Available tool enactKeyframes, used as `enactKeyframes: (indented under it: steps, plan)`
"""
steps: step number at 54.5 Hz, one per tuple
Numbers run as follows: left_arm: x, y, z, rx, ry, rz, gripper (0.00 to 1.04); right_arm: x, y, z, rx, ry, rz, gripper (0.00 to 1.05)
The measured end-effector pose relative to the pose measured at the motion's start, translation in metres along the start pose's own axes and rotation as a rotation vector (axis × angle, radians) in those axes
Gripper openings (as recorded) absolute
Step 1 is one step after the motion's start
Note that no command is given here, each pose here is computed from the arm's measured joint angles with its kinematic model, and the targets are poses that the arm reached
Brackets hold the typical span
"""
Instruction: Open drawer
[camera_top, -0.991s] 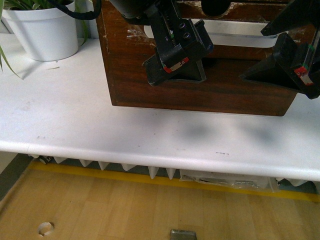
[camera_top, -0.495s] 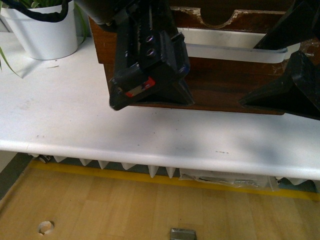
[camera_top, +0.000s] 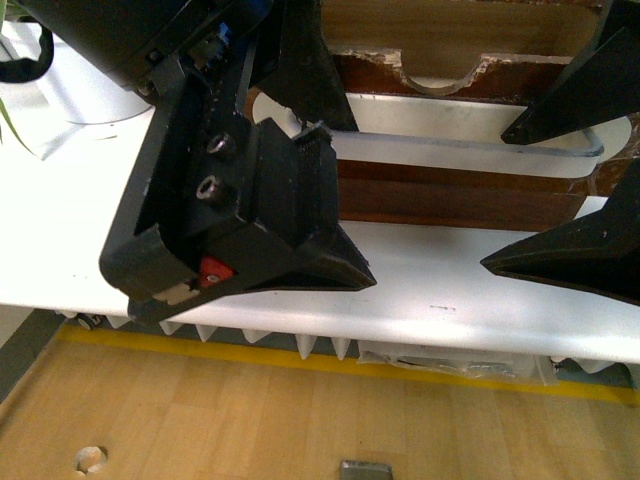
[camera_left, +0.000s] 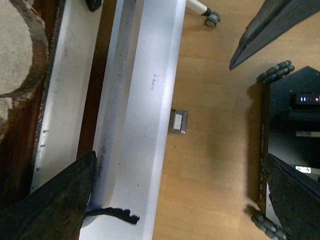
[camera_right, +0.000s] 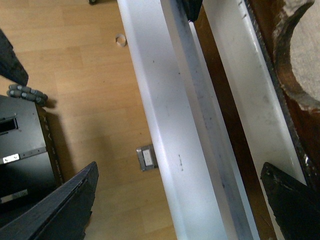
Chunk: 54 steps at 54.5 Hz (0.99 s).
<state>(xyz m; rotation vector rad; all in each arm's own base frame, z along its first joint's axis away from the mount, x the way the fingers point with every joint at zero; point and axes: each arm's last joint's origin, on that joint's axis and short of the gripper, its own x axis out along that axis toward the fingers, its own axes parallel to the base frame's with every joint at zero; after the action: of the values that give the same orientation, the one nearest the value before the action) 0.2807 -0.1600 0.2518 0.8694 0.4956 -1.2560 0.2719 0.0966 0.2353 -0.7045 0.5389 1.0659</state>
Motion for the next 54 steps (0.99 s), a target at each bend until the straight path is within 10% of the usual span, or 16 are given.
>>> enactKeyframes:
  steps: [26,54]
  plan:
    - [-0.051,-0.05,0.005,-0.129,-0.343,0.268,0.99,-0.056,0.025,-0.026,0.117,-0.183,-0.377,0.96]
    - [-0.081,-0.106,-0.094,-0.635,-0.21,0.883,0.99,-0.091,0.099,-0.093,0.471,-0.232,-0.847,0.96]
